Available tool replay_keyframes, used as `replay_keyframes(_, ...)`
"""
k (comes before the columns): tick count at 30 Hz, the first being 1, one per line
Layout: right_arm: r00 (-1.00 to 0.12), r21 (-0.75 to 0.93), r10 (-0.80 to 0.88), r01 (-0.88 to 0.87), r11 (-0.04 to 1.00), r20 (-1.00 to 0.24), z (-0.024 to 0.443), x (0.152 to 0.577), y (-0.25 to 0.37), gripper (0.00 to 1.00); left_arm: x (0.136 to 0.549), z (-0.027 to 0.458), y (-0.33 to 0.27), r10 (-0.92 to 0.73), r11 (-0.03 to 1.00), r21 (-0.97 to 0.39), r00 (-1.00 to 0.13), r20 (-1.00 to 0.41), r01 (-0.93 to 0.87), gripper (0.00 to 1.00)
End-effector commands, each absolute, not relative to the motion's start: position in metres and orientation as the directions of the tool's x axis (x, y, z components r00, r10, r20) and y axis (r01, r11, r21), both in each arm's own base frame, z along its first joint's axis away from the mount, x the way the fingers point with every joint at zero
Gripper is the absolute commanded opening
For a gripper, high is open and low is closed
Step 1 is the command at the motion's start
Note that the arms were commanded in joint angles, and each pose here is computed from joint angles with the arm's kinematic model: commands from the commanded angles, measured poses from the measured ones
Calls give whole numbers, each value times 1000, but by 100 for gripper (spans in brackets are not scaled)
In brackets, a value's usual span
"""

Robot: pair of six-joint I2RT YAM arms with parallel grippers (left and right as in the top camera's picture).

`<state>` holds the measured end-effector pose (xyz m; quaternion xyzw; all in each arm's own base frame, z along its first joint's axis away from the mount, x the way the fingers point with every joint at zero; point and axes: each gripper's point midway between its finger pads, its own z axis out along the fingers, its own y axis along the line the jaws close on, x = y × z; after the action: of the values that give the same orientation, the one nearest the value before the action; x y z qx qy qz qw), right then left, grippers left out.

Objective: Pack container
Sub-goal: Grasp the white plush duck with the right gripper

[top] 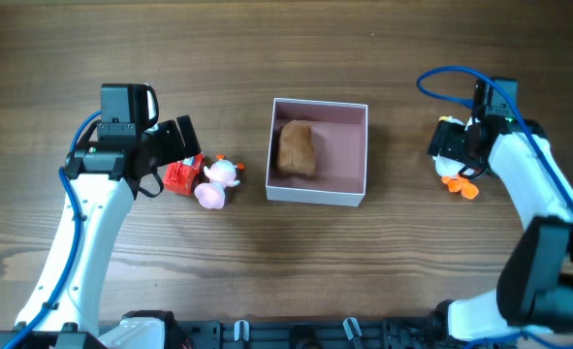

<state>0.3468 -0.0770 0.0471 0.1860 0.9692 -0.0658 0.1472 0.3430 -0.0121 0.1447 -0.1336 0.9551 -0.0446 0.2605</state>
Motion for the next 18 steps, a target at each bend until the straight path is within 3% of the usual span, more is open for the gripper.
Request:
replay_keyframes(1,-913,-53,335,356,933,-233,24,339,-71,84,347,149,-8,-280,960,-146,-820,-499,-239,100)
replay_keyframes(6,-891,61,385,382,922,-240,37,345,-54,25,347,149,-8,-280,960,-146,-820,-500,-239,100)
replay_keyframes(9,-884,186,377,336,923,-277,75,352,-32,7,347,149,-8,-280,960,-146,-820,-500,-239,100)
replay_keyframes(15,-779,331,278,96,939,-562,215,348,43,4,347,149,-8,-280,960,-146,-820,-500,-239,100)
replay_keyframes(18,-722,419,284,-9,908,-631,261,328,91,5,347,149,-8,-280,960,-146,-820,-500,-239,100)
